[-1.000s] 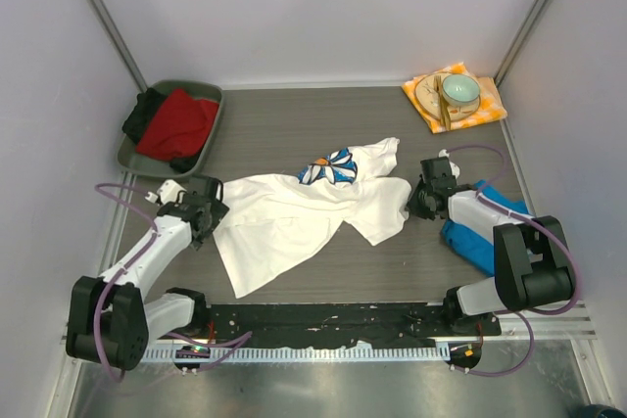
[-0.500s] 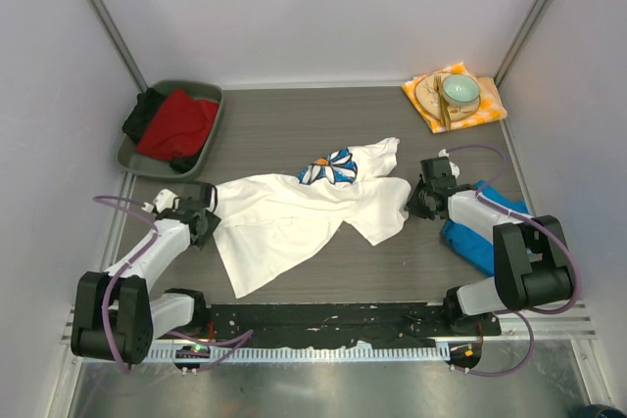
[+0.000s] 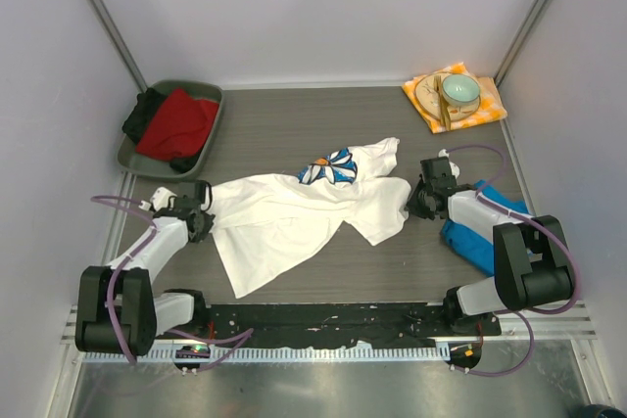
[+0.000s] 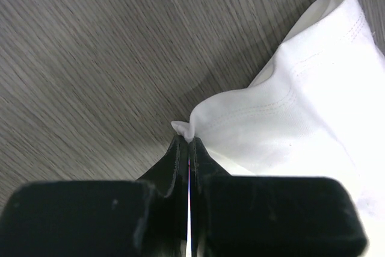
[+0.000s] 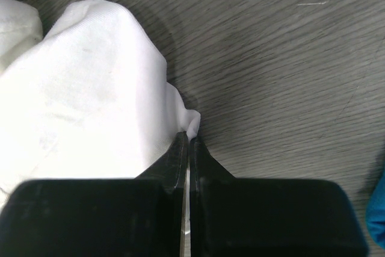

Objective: Fold and stack the t-shirts

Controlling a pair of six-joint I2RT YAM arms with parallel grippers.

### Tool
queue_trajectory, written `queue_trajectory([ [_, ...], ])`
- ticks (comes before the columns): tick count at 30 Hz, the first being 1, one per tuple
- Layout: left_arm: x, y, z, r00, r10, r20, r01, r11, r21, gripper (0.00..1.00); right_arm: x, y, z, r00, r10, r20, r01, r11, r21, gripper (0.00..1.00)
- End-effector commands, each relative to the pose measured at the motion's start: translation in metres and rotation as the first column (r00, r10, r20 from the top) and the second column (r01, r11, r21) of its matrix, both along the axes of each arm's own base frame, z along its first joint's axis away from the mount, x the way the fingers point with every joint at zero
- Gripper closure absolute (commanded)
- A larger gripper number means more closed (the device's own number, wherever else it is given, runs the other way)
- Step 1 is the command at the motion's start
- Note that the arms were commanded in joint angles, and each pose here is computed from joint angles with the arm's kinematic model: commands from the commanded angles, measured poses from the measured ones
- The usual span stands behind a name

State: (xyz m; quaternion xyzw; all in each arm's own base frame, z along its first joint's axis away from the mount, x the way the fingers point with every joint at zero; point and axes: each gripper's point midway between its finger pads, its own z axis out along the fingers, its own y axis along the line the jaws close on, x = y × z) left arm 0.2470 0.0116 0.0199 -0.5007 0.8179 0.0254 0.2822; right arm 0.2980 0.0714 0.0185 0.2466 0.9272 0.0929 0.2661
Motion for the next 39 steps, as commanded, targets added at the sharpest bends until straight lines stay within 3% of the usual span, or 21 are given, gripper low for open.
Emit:
queue_trajectory([
  [1, 0.011, 0.001, 0.015, 0.998, -0.008, 0.06, 0.008, 1.0, -0.006, 1.0, 0.002, -0.002, 0.002, 1.0, -0.003, 0.007, 0.003, 1.0, -0.021, 0.99],
  [6, 0.028, -0.004, 0.079, 0.975, -0.039, 0.22, 0.044, 0.999, -0.018, 1.0, 0.013, -0.001, 0.029, 0.996, -0.003, 0.085, 0.004, 1.0, -0.017, 0.99],
  [9, 0.032, -0.004, 0.129, 0.949, -0.073, 0.308, 0.074, 0.997, 0.008, 1.0, 0.027, 0.004, 0.08, 0.972, -0.006, 0.233, 0.0, 1.0, 0.025, 0.99],
  [16, 0.042, -0.022, 0.234, 0.856, -0.205, 0.475, 0.217, 0.976, 0.031, 1.0, 0.047, 0.017, 0.235, 0.826, 0.06, 0.561, -0.101, 0.994, 0.042, 0.99],
  [20, 0.044, -0.035, 0.3, 0.756, -0.275, 0.594, 0.297, 0.953, 0.063, 1.0, 0.036, 0.039, 0.352, 0.631, 0.125, 0.766, -0.256, 0.965, 0.054, 0.99],
  [22, 0.041, -0.039, 0.341, 0.68, -0.308, 0.665, 0.321, 0.941, 0.108, 1.0, 0.026, 0.05, 0.388, 0.562, 0.177, 0.808, -0.337, 0.941, 0.028, 0.99],
  [25, 0.029, -0.045, 0.397, 0.569, -0.358, 0.74, 0.35, 0.92, 0.176, 1.0, -0.001, 0.064, 0.462, 0.393, 0.23, 0.89, -0.447, 0.894, -0.034, 0.99],
  [26, 0.021, -0.05, 0.423, 0.511, -0.377, 0.772, 0.372, 0.907, 0.197, 1.0, -0.019, 0.066, 0.499, 0.299, 0.242, 0.923, -0.473, 0.878, -0.077, 0.99],
  [31, -0.02, -0.069, 0.506, 0.267, -0.45, 0.852, 0.422, 0.849, 0.317, 1.0, -0.1, 0.068, 0.604, -0.03, 0.286, 0.958, -0.516, 0.816, -0.26, 0.99],
  [37, -0.093, -0.09, 0.601, -0.07, -0.49, 0.869, 0.414, 0.778, 0.472, 1.0, -0.207, 0.062, 0.686, -0.357, 0.246, 0.901, -0.488, 0.774, -0.404, 0.99],
  [39, -0.123, -0.092, 0.626, -0.162, -0.487, 0.858, 0.385, 0.77, 0.509, 1.0, -0.233, 0.06, 0.697, -0.416, 0.243, 0.876, -0.47, 0.767, -0.436, 0.99],
])
